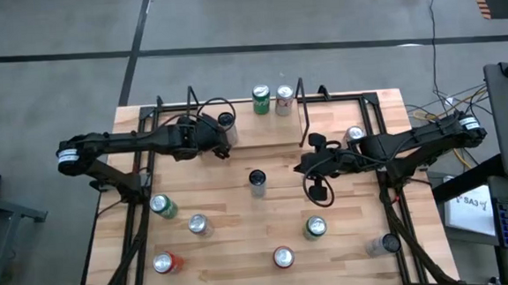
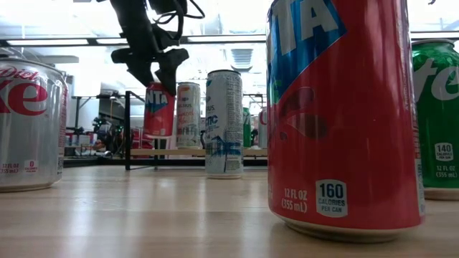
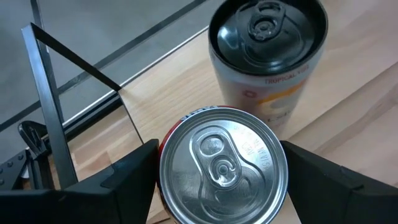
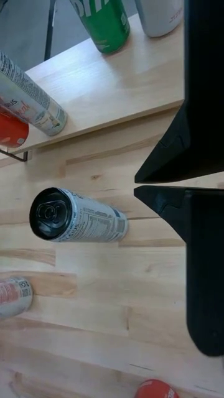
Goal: Sort soda cans
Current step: Put the top red soda can on the shelf
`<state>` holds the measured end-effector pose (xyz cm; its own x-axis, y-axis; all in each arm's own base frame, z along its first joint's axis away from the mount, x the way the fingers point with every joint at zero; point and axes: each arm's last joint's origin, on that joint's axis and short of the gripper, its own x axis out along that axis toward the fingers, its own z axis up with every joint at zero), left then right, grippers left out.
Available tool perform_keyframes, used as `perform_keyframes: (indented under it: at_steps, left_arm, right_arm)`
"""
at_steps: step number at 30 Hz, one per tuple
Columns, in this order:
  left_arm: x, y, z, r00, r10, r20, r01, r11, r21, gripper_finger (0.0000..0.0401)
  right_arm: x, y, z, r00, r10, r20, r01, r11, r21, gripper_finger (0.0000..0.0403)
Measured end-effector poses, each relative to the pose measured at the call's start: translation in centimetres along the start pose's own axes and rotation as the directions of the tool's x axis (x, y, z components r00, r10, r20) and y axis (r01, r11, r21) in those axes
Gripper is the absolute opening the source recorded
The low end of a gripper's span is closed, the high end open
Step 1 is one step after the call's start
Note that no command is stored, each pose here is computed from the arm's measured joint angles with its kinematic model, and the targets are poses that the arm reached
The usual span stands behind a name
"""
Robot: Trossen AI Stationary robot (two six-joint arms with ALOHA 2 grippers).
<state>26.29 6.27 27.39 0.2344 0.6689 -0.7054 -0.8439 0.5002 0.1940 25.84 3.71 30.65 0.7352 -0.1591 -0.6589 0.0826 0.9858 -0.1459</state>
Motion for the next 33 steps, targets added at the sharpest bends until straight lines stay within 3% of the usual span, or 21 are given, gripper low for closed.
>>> perform_keyframes:
  at_steps: [33]
  left_arm:
    - [0.20,0.01,0.47,1.000,-0.011,0.026,0.010,0.999,0.035,0.0279]
  right_arm:
    - [-0.01,0.00,0.00,1.000,0.000,0.000,0.000,1.000,0.003,0.0009]
